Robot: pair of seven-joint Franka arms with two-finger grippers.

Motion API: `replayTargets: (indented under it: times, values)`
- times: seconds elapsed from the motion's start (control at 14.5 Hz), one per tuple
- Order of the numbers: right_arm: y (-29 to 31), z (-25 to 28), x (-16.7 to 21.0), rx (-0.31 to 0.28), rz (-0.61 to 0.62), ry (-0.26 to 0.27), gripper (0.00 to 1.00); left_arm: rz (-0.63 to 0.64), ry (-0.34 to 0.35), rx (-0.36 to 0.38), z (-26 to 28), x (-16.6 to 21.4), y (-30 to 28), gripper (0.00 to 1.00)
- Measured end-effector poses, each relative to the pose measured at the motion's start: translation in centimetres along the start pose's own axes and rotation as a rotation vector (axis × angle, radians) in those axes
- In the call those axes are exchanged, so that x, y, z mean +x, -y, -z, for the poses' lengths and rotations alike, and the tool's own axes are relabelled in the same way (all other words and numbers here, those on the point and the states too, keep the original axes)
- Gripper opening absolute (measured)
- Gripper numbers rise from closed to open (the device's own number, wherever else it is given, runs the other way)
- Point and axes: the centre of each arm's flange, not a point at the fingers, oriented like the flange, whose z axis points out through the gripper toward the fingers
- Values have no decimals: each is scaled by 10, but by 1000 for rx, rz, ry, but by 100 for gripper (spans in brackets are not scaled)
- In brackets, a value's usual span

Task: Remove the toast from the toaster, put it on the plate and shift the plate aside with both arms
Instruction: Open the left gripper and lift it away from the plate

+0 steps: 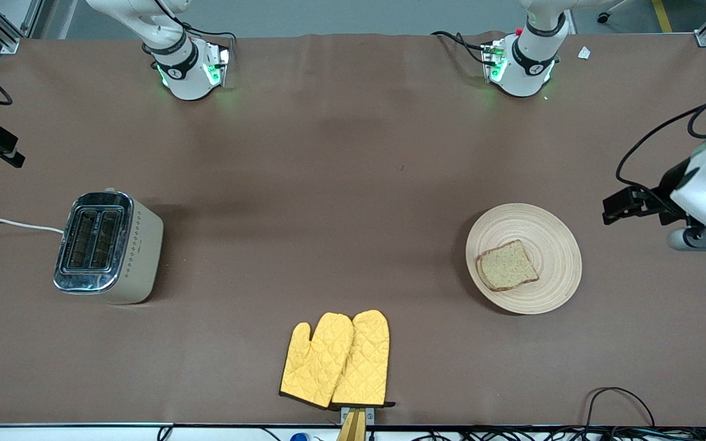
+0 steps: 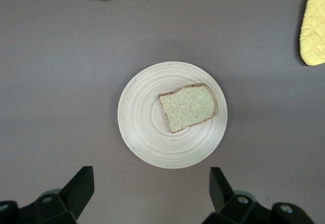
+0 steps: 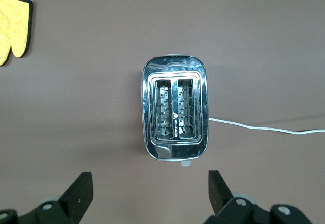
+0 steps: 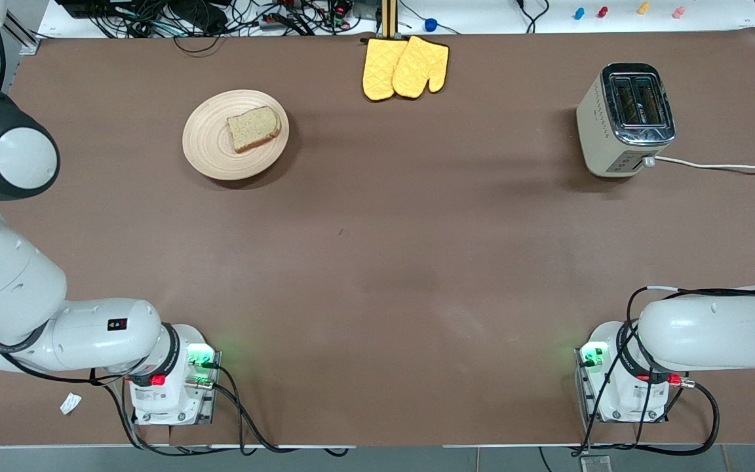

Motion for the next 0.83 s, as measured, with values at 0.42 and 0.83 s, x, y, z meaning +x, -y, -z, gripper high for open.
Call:
replayTargets:
  times: [0.42,0.83]
  values:
    - [1,0,0,0,1,0,100,-51,26,69,37,-72,-14,100]
    - [1,0,0,0,2,0,100,-40,42,70,47,-107,-1,100]
